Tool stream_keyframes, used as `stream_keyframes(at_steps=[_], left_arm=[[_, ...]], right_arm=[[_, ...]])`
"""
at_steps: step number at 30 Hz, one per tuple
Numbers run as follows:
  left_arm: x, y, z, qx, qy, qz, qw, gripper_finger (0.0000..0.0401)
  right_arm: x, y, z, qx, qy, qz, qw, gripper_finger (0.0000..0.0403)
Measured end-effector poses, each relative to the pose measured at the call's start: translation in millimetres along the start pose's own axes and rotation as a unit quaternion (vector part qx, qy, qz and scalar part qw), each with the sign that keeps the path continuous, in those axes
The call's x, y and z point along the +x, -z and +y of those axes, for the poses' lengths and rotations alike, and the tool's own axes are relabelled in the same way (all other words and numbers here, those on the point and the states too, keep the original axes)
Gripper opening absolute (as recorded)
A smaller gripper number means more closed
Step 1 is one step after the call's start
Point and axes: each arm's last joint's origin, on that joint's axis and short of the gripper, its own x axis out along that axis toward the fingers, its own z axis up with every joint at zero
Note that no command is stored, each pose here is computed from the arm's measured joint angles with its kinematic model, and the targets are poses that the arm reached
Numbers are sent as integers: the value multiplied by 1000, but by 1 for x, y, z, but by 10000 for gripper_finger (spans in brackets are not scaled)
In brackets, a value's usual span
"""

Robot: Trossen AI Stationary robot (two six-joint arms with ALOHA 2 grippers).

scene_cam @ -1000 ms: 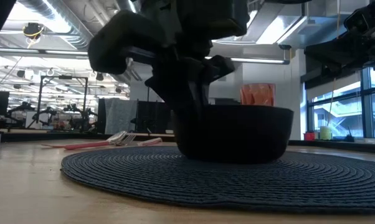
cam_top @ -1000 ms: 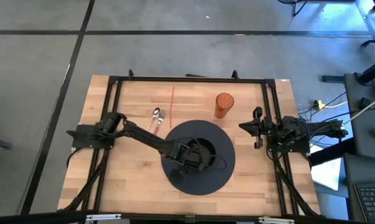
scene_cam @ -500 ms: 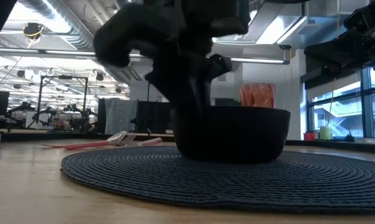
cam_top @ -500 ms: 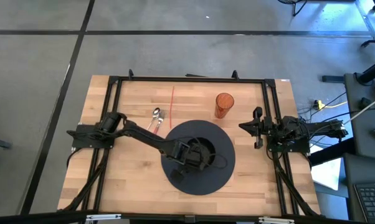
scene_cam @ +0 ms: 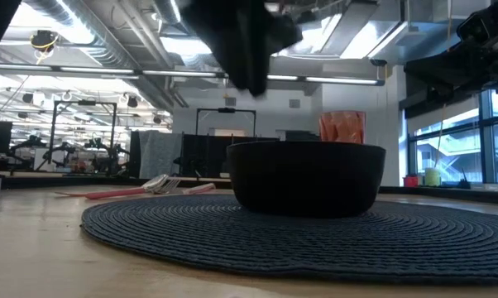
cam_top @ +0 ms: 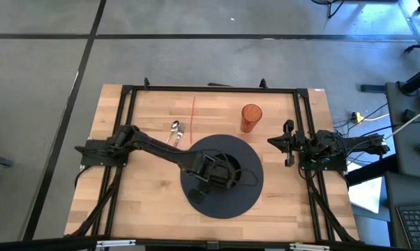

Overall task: Pick & Place Utensil
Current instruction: Put the orange cup to the top right of the black bowl on the blue mat

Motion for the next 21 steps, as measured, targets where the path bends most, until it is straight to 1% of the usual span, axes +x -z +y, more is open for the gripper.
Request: stream_keyframes(at_steps=[3, 6, 8, 11, 13, 15, 17, 19, 21], left_arm=[[-32, 8, 1, 28, -14, -2, 1000, 66], [-73, 16, 14, 16, -57, -57, 997, 40], [-104, 26, 25, 2, -77, -98, 992, 22], [-144, 49, 36, -23, -110, -163, 980, 4], [-164, 70, 43, -41, -138, -214, 966, 4], [-175, 96, 51, -67, -173, -266, 946, 4], [-179, 124, 60, -107, -214, -329, 913, 3], [-175, 153, 66, -160, -251, -394, 870, 3], [-165, 182, 71, -213, -286, -447, 821, 3]], right_arm=[[0, 0, 0, 0, 0, 0, 1000, 19], [0, 0, 0, -1, 0, 2, 1000, 19], [0, 0, 0, -1, 0, 1, 1000, 19], [0, 0, 0, -1, -1, 2, 1000, 19], [0, 0, 0, -1, -1, 2, 1000, 19], [0, 0, 0, -1, -2, 2, 1000, 19], [0, 0, 0, -2, -1, 2, 1000, 19], [0, 0, 0, -3, -2, 1, 1000, 19], [0, 0, 0, -2, -1, 1, 1000, 19]])
